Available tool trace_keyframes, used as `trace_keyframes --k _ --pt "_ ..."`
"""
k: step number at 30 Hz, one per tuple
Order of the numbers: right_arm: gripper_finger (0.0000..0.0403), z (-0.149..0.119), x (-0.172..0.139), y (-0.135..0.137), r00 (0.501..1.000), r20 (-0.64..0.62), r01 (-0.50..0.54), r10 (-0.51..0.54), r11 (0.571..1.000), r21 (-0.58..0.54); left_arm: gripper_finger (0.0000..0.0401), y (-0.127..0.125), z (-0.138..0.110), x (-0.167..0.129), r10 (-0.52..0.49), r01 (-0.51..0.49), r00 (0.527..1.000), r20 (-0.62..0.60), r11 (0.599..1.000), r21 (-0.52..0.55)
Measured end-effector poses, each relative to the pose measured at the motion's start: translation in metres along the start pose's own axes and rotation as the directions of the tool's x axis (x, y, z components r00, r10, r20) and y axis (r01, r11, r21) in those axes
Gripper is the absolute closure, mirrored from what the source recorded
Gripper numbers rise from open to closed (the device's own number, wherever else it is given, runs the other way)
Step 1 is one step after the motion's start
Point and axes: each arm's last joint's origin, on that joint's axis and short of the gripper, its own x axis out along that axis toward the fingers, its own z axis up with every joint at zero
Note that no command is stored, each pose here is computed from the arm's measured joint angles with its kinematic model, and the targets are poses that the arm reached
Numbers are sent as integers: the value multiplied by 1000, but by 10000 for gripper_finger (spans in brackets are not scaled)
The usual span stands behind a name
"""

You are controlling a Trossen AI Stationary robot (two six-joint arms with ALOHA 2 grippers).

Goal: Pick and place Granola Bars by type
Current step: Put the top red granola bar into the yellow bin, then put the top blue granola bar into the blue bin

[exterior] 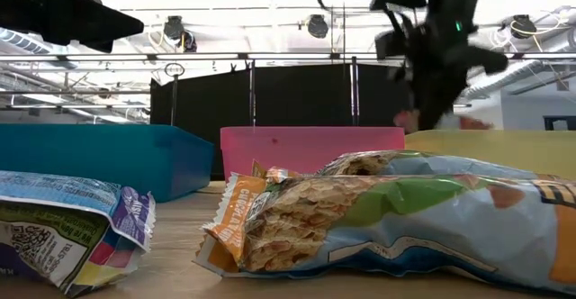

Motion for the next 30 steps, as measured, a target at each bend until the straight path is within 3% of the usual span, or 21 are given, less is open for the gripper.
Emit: trace_keyframes --k 12,20,24,30 --pt "355 -30 39 7 998 -34 -54 54 999 8 370 0 0 0 0 0 1000 -3 1000 1" --pt "276 -27 39 7 999 -2 -43 43 999 13 370 0 0 0 0 0 1000 -2 1000 -2" --pt "238 -29 38 5 999 -26 30 -29 999 33 370 0 0 0 0 0 1000 -2 1000 -2" --pt "215 -17 7 2 995 -59 87 -86 996 11 370 0 0 0 0 0 1000 -3 1000 0"
